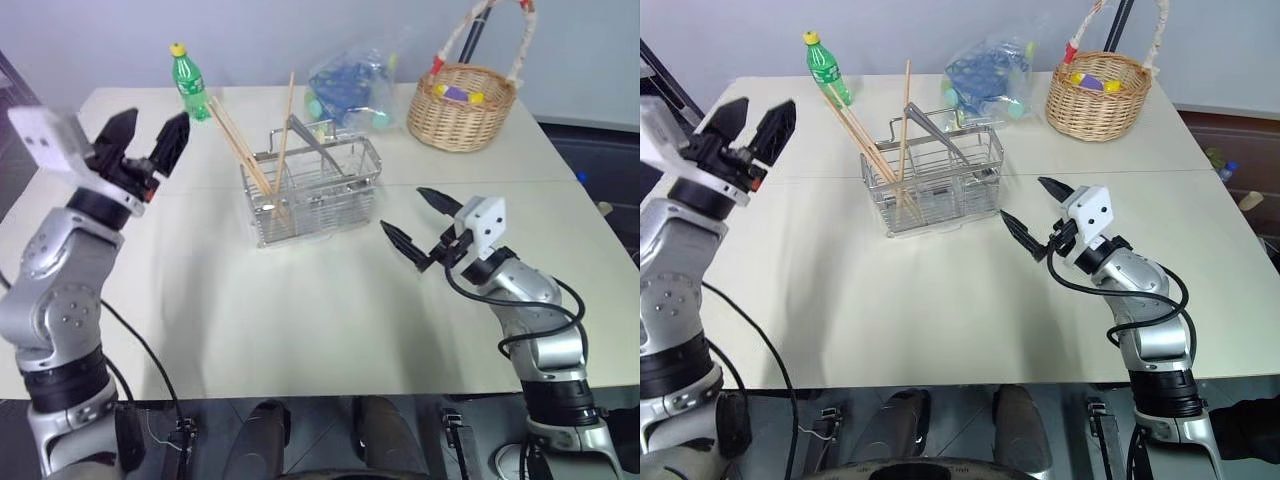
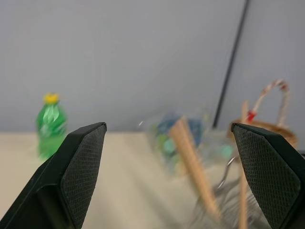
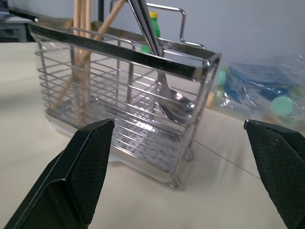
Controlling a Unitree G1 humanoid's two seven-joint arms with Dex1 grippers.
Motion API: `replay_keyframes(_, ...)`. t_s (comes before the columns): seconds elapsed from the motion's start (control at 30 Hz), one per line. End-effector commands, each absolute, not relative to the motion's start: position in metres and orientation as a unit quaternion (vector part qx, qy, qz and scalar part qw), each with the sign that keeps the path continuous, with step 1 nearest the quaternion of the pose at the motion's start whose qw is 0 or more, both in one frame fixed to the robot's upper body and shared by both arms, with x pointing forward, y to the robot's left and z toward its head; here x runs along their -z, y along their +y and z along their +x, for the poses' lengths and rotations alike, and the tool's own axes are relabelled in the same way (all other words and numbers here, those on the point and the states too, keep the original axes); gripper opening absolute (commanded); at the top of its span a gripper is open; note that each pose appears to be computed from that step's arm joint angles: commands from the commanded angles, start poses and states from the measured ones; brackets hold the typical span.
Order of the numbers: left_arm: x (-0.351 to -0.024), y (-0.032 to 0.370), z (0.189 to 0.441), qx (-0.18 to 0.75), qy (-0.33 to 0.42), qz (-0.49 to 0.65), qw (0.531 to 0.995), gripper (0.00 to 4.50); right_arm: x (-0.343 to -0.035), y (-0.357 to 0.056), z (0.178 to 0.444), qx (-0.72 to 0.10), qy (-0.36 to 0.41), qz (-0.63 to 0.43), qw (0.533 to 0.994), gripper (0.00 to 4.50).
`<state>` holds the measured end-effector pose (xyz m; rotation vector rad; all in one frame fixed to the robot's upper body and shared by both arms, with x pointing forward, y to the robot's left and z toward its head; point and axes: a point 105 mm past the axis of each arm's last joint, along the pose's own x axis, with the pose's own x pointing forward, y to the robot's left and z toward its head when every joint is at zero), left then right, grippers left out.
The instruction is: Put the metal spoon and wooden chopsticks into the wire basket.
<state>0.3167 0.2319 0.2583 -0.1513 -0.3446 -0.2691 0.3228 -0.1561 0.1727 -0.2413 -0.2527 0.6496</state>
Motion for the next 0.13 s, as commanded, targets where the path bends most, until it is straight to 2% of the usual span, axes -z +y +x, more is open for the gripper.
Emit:
replay_keyframes(0.03, -0.249, 0.240, 0.309, 0.110, -0.172, -0.052, 0.978, 4.40, -0.175, -0.164, 0.322, -0.298, -0.137, -0.124, 0.937, 4.50)
replay_keyframes(0.13, -0.229, 0.246, 0.309, 0.092, -0.151, -0.051, 0.983, 4.40, -0.168, -0.168, 0.324, -0.286, -0.130, -0.124, 0.941, 4.50)
